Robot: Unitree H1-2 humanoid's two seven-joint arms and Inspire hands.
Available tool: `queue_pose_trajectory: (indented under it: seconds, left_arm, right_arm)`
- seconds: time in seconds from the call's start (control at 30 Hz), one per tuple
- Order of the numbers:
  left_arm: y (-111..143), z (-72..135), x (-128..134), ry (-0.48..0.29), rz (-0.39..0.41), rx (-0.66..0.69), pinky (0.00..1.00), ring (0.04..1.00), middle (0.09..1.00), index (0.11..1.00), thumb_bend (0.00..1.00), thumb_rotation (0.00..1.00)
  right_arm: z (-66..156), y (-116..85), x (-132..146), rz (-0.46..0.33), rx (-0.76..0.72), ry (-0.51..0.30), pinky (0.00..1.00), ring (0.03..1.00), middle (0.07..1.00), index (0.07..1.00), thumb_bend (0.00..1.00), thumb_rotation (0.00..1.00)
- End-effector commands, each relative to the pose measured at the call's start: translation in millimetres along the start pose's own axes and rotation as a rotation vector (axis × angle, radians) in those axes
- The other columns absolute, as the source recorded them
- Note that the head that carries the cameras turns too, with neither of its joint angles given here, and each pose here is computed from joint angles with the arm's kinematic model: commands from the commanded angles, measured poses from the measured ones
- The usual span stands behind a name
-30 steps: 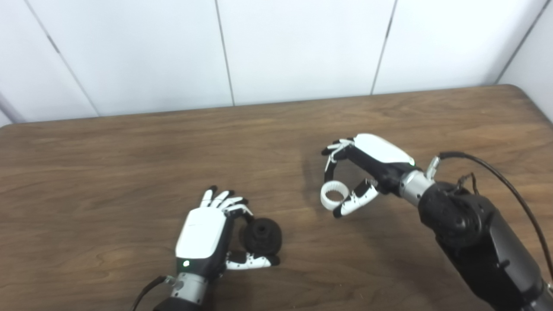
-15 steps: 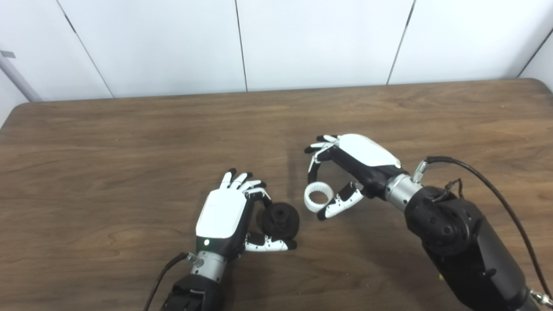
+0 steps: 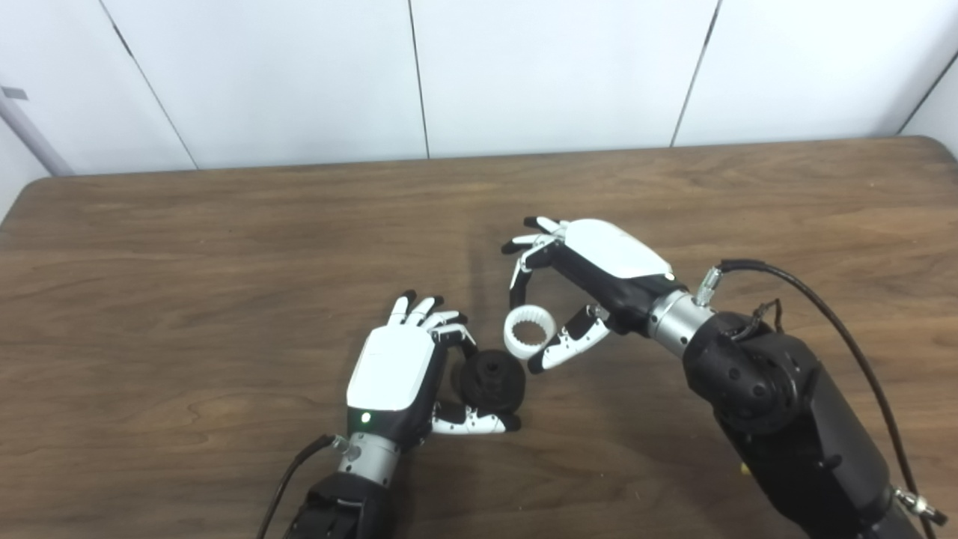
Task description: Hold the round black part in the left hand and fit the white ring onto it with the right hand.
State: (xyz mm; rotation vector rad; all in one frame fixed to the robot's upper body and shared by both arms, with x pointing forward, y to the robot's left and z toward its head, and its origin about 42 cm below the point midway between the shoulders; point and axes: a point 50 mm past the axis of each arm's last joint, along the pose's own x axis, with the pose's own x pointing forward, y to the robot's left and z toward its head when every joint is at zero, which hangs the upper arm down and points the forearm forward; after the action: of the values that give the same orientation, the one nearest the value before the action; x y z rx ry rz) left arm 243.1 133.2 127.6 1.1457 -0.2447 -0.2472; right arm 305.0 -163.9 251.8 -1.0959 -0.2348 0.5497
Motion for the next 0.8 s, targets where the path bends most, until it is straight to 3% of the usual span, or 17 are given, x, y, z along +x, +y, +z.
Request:
queue_pose_trajectory:
  seconds: [0.0,0.77]
  left_arm:
    - [-11.2,4.9,0.5,-0.012,-0.061,0.007,1.00,0.912,0.790,0.484,0.53,0.06]
    - [-12.4,9.4,2.7,-0.023,-0.045,-0.006,1.00,0.909,0.788,0.485,0.52,0.06]
  right_arm:
    - [12.7,-14.4,4.0,-0.048,-0.026,-0.063,1.00,0.978,0.867,0.483,0.52,0.14]
    - [26.8,-1.1,10.3,0.000,-0.022,-0.094,1.00,0.963,0.854,0.483,0.52,0.14]
